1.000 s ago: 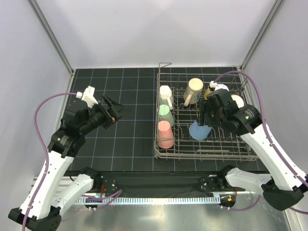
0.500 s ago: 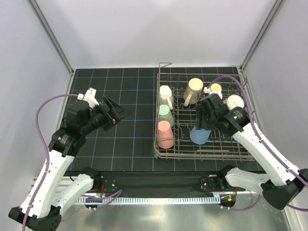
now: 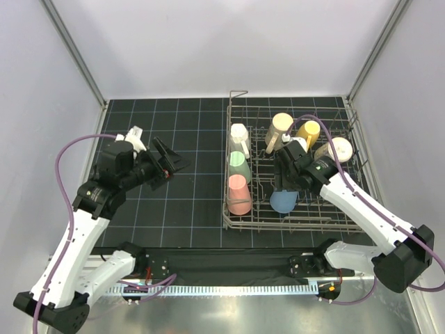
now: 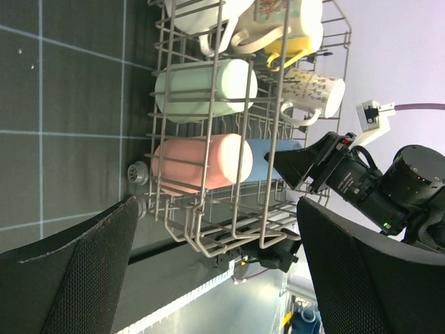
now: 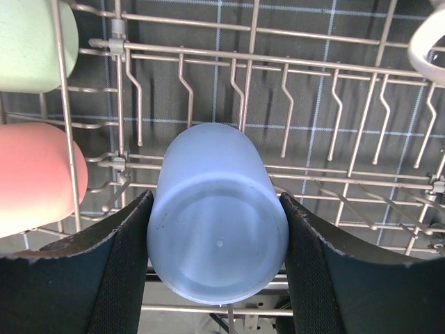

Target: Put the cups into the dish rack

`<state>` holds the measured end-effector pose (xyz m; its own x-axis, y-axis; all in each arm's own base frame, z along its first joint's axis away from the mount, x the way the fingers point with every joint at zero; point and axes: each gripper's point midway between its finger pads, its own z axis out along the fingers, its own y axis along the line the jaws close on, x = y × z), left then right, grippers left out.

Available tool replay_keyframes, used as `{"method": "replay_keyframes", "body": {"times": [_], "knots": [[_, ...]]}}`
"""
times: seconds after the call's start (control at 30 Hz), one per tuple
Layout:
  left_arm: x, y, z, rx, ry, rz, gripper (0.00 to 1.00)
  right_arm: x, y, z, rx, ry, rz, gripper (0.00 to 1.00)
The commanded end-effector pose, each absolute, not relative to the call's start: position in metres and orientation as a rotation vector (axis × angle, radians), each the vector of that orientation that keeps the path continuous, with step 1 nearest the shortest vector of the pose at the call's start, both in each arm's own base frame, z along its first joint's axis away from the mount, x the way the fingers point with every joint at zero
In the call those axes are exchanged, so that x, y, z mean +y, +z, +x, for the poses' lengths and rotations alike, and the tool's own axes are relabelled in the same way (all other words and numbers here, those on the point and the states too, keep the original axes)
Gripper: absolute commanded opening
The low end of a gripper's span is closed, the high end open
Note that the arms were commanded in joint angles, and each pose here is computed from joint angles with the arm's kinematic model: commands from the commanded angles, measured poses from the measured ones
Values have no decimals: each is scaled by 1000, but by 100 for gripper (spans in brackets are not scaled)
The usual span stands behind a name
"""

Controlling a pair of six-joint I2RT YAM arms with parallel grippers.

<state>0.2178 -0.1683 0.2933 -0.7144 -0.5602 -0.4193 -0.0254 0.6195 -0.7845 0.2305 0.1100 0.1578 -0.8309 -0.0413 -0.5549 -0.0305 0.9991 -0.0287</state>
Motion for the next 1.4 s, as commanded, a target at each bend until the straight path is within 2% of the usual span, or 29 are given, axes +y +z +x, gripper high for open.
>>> {"method": "replay_keyframes", "body": {"times": [0.0, 0.13, 0.23, 0.33, 0.37, 0.43, 0.47, 0.57, 0.67, 0.87, 0.93, 1.03, 1.37], "knots": [[-170, 302, 214, 2193, -1047, -425, 91, 117, 160, 241, 2504, 3, -45, 12], [-169, 297, 214, 2237, -1020, -424, 91, 120, 150, 237, 2527, 14, -62, 21], [-170, 291, 213, 2258, -1021, -427, 91, 121, 146, 234, 2538, 27, -72, 33], [-174, 285, 211, 2284, -1036, -427, 91, 121, 149, 232, 2531, 40, -63, 53], [-175, 283, 211, 2297, -1040, -427, 91, 122, 152, 232, 2525, 49, -58, 65], [-180, 278, 209, 2335, -1063, -415, 91, 123, 158, 232, 2510, 69, -54, 75], [-181, 276, 208, 2351, -1070, -408, 91, 124, 163, 233, 2503, 79, -51, 84], [-193, 267, 199, 2430, -1146, -355, 91, 126, 176, 235, 2495, 89, -56, 95], [-204, 266, 191, 2470, -1233, -256, 92, 127, 189, 237, 2482, 90, -63, 100], [-211, 277, 177, 2443, -1304, -117, 96, 130, 225, 237, 2413, 169, -26, 100], [-219, 285, 170, 2417, -1354, -19, 99, 133, 232, 235, 2397, 213, -22, 100], [-229, 293, 158, 2407, -1412, 94, 100, 137, 234, 230, 2387, 271, -14, 100], [-223, 295, 140, 2349, -1436, 105, 100, 153, 246, 211, 2304, 517, 37, 100]]}}
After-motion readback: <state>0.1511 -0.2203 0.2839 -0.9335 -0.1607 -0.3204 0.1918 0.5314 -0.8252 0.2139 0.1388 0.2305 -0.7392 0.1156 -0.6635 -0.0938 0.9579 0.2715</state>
